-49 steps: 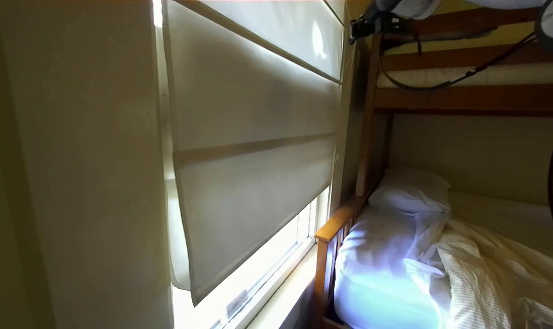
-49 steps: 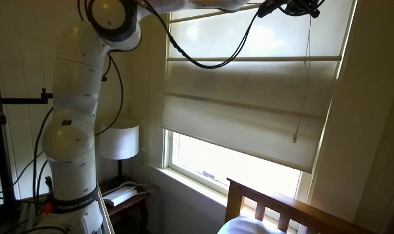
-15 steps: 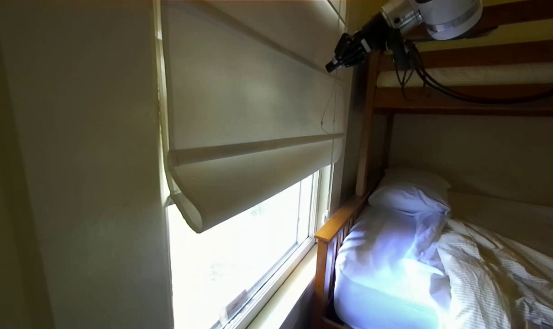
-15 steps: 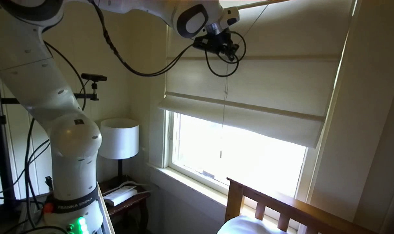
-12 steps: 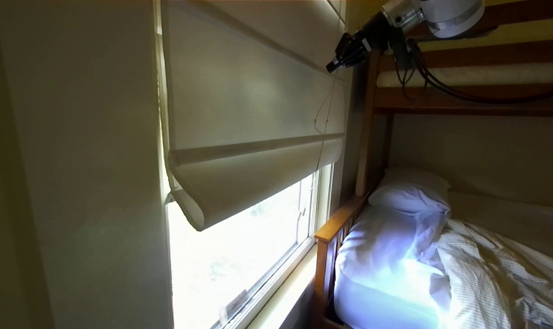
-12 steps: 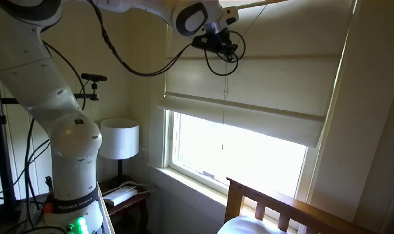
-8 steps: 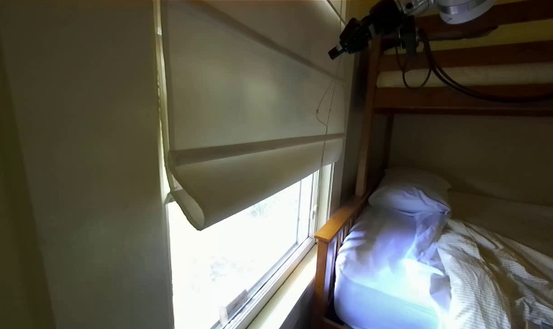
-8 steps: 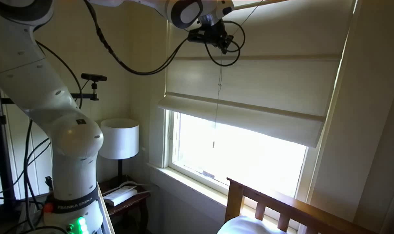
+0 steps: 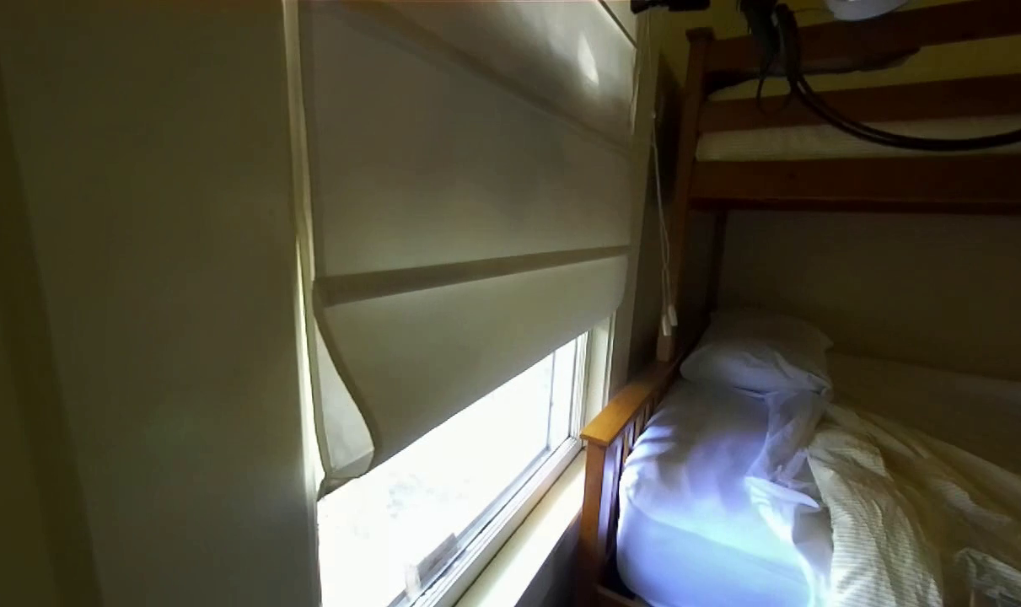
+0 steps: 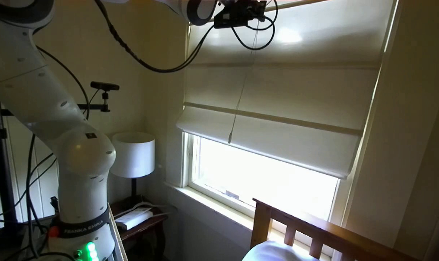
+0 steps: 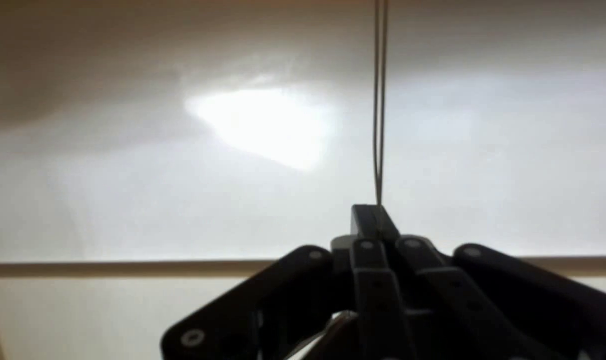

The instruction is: Close the blinds of the window

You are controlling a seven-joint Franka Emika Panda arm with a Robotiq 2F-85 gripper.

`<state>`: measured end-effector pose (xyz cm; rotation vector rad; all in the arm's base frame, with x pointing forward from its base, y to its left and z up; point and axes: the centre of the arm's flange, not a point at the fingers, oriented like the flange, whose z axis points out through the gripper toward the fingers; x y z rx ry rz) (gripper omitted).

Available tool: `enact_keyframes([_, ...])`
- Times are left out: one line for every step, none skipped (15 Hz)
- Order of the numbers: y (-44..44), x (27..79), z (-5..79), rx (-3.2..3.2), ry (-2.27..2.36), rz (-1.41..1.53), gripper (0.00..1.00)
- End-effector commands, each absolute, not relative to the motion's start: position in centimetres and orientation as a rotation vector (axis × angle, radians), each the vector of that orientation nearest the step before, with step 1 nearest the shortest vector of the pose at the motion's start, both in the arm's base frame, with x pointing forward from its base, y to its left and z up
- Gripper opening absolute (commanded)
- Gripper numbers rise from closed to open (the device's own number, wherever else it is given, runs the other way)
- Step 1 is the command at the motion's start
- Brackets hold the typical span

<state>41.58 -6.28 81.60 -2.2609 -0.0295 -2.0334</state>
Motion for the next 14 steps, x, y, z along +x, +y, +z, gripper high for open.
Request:
enact_keyframes([-7.0, 43.4, 84.9, -2.128, 0.12, -2.266, 0.0])
enact_keyframes([-7.4, 43.6, 85.9, -2.084, 0.159, -2.329, 0.0])
enact_keyframes([-7.9, 43.9, 87.2, -2.042, 0.208, -2.388, 0.0])
enact_keyframes([-8.3, 44.1, 88.1, -2.003, 0.25, -2.445, 0.0])
enact_keyframes([-8.7, 44.3, 89.1, -1.964, 0.297, -2.501, 0.27])
enact_keyframes([-9.1, 44.5, 89.9, -1.925, 0.338, -2.553, 0.28])
enact_keyframes([-9.5, 44.6, 90.4, -1.878, 0.377, -2.602, 0.34])
enact_keyframes([-9.9, 44.6, 90.7, -1.839, 0.415, -2.657, 0.4])
enact_keyframes([-10.4, 44.8, 90.8, -1.811, 0.45, -2.692, 0.48])
enact_keyframes([-11.0, 44.7, 90.5, -1.813, 0.488, -2.694, 0.55])
enact_keyframes([-11.4, 44.6, 89.9, -1.836, 0.523, -2.678, 0.61])
enact_keyframes([-11.7, 44.0, 88.9, -1.892, 0.551, -2.655, 0.69])
enact_keyframes([-12.2, 43.6, 87.7, -1.975, 0.587, -2.633, 0.75])
enact_keyframes([-12.6, 42.8, 85.9, -2.076, 0.617, -2.638, 0.83])
